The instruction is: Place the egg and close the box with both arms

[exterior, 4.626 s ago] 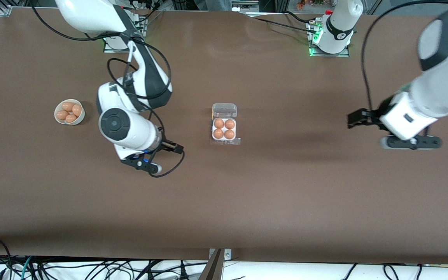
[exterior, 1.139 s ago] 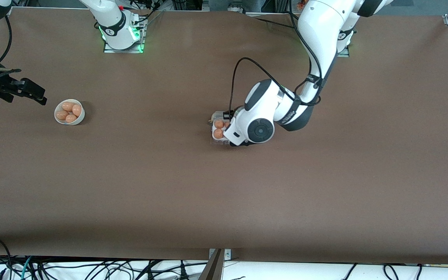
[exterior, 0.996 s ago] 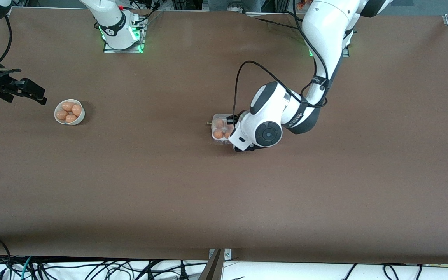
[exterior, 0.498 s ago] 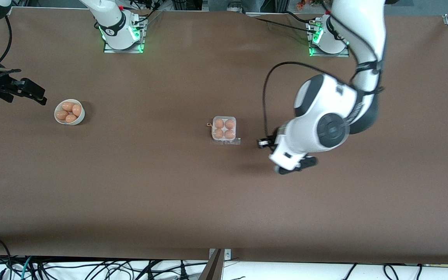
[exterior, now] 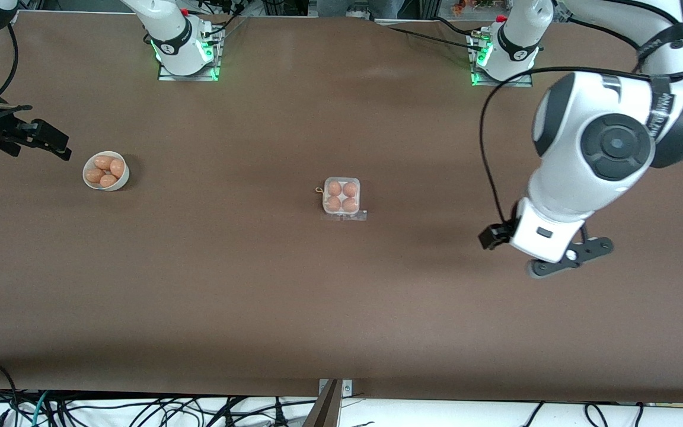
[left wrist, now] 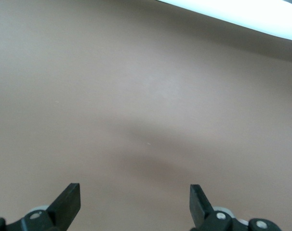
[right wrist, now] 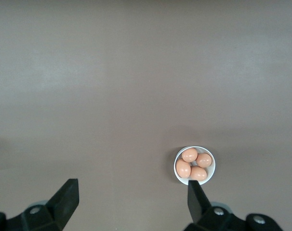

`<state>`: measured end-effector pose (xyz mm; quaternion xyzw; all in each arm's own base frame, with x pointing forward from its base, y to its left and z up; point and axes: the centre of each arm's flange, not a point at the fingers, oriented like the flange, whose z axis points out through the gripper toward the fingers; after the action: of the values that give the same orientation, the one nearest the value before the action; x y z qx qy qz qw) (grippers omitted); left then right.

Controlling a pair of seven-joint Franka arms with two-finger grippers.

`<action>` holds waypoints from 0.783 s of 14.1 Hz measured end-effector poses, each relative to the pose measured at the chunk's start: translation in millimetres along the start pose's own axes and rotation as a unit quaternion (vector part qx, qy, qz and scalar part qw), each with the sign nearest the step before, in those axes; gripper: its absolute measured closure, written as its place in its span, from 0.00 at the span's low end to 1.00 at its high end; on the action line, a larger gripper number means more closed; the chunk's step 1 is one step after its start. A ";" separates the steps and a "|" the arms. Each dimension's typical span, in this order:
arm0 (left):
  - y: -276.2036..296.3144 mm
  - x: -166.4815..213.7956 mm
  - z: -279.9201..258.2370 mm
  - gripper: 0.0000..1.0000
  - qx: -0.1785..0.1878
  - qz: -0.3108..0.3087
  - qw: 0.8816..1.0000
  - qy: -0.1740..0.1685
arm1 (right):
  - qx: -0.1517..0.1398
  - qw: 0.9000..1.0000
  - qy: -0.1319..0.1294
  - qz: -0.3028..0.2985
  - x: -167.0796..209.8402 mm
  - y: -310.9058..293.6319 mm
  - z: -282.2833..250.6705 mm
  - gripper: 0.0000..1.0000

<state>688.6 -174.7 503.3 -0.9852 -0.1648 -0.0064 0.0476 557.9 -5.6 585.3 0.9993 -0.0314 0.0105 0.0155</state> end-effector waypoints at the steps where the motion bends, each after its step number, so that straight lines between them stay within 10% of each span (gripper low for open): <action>1: -16.9 9.6 4.2 0.00 0.004 0.005 1.000 -0.007 | 0.000 1.000 0.000 0.000 0.0 0.0 0.0 0.00; 11: -159.9 46.0 -25.4 0.00 -0.053 0.052 0.997 -0.030 | 0.000 1.000 0.000 0.000 0.0 0.0 0.0 0.00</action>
<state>680.2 -11.7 544.6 -0.9933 -0.1143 0.0165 -0.0093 558.0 -5.6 585.3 0.9993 -0.0314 0.0105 0.0155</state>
